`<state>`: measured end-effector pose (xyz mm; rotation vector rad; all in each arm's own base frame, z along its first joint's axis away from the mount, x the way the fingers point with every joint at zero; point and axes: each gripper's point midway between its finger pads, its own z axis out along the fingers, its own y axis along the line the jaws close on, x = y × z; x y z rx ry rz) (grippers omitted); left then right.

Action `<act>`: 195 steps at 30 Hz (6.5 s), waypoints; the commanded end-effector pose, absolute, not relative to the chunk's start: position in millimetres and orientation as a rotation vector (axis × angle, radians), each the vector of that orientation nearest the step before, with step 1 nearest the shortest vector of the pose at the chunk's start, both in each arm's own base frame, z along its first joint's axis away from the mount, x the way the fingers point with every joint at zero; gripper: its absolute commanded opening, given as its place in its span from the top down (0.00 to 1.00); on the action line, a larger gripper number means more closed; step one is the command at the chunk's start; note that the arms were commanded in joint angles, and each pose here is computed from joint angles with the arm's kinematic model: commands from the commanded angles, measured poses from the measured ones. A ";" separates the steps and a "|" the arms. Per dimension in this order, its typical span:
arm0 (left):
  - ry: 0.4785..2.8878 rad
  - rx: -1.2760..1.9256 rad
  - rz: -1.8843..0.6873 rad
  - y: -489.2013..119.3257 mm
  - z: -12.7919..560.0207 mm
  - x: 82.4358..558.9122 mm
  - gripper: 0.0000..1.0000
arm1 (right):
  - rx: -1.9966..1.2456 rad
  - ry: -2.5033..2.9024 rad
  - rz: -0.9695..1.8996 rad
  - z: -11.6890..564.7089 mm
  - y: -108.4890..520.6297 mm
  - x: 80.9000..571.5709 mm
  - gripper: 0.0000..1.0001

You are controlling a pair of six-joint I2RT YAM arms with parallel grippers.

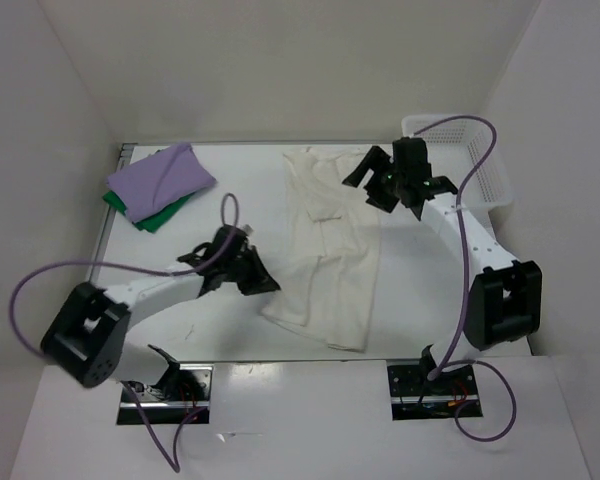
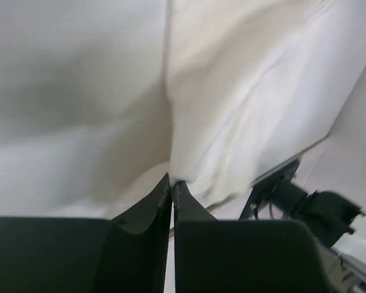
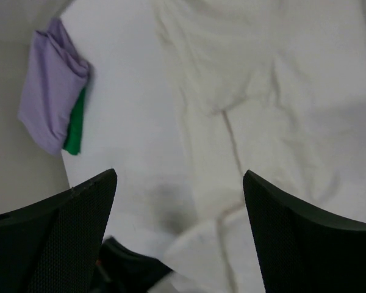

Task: Fold and stack the t-shirts
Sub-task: Rotate the tshirt 90 degrees, then grab the bottom of the folded rectangular tshirt with both arms, then fold the folded rectangular tshirt in 1/3 of the way

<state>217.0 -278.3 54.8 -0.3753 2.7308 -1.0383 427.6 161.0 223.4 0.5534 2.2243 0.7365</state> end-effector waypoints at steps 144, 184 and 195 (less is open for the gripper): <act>2.526 -0.844 -0.892 -140.7 21.0 170.2 0.70 | 0.490 2.736 0.926 17.1 211.6 178.5 0.77; 2.425 -0.622 -0.903 -154.4 157.8 227.2 1.00 | 0.412 2.548 0.817 138.8 182.0 266.2 1.00; 2.333 -0.675 -0.780 -124.0 140.2 336.7 1.00 | 0.291 2.540 0.694 127.5 209.5 398.3 1.00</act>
